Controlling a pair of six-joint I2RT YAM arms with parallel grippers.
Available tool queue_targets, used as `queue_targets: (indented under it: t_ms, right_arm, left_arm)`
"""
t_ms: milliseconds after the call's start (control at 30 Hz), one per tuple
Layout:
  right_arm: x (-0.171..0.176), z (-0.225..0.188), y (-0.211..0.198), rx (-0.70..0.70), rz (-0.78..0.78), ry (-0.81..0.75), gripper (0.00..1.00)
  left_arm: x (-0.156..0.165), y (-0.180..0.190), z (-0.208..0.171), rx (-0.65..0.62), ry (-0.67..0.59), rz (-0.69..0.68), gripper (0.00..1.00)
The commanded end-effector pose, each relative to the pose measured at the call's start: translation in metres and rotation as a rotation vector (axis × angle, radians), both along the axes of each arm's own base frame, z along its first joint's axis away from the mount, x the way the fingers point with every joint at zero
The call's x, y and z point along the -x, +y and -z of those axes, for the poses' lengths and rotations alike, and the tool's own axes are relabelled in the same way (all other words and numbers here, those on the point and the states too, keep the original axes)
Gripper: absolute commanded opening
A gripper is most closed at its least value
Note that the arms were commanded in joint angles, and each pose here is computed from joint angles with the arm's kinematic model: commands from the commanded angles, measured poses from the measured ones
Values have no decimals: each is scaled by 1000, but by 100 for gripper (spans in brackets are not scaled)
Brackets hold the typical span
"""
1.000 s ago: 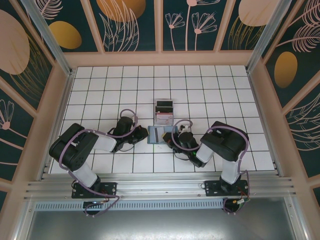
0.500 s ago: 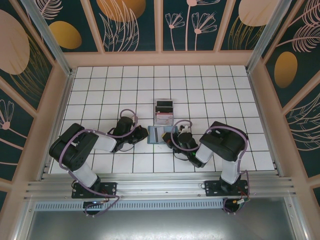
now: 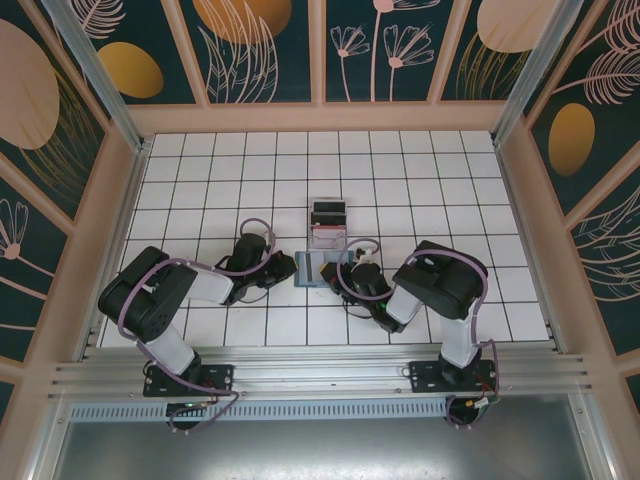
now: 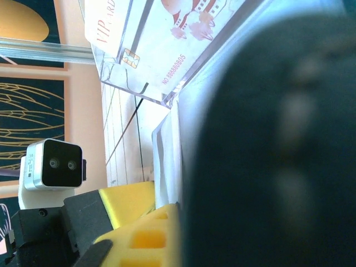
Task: Put the credit cards into the card holder
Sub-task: Insert the credit card into the card slot.
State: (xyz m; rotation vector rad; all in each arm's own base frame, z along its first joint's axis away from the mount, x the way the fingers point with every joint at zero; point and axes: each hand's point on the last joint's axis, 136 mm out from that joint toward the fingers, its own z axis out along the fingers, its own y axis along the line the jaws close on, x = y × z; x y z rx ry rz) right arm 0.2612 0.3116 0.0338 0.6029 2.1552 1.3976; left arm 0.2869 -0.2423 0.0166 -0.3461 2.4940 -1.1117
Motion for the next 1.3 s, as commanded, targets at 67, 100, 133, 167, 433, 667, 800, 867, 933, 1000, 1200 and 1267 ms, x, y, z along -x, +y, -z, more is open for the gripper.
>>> queue_targets:
  t_ms: [67, 100, 133, 167, 433, 667, 800, 867, 933, 1000, 1200, 1267]
  right_arm:
    - [15, 11, -5, 149, -30, 25, 33]
    - [16, 8, -7, 158, -30, 15, 35]
    - [16, 5, -10, 177, -25, 7, 37]
    - [15, 2, -12, 193, -21, -2, 38]
    - [14, -20, -39, 347, -1, -60, 46]
    - [-1, -29, -29, 401, -166, -94, 40]
    - [-7, -23, -16, 436, -339, -60, 38]
    - [-6, -23, -10, 443, -400, -53, 37]
    - [-2, -19, -2, 452, -464, -28, 36]
    - [1, -10, 1, 473, -505, 7, 36]
    - [-5, 7, -7, 528, -491, 50, 36]
    - [-7, 9, -8, 538, -488, 53, 36]
  left_arm:
    - [36, 6, 33, -77, 136, 49, 11]
    - [36, 6, 33, -77, 136, 48, 11]
    - [37, 7, 33, -79, 137, 47, 11]
    - [36, 7, 33, -79, 135, 47, 11]
    - [35, 7, 33, -87, 132, 47, 10]
    - [34, 5, 33, -81, 130, 51, 10]
    - [34, 6, 32, -81, 127, 49, 10]
    - [34, 6, 33, -84, 130, 48, 10]
    - [34, 6, 35, -84, 131, 49, 10]
    - [35, 6, 36, -82, 133, 48, 10]
    - [36, 7, 37, -77, 135, 43, 10]
    - [36, 7, 37, -77, 136, 45, 10]
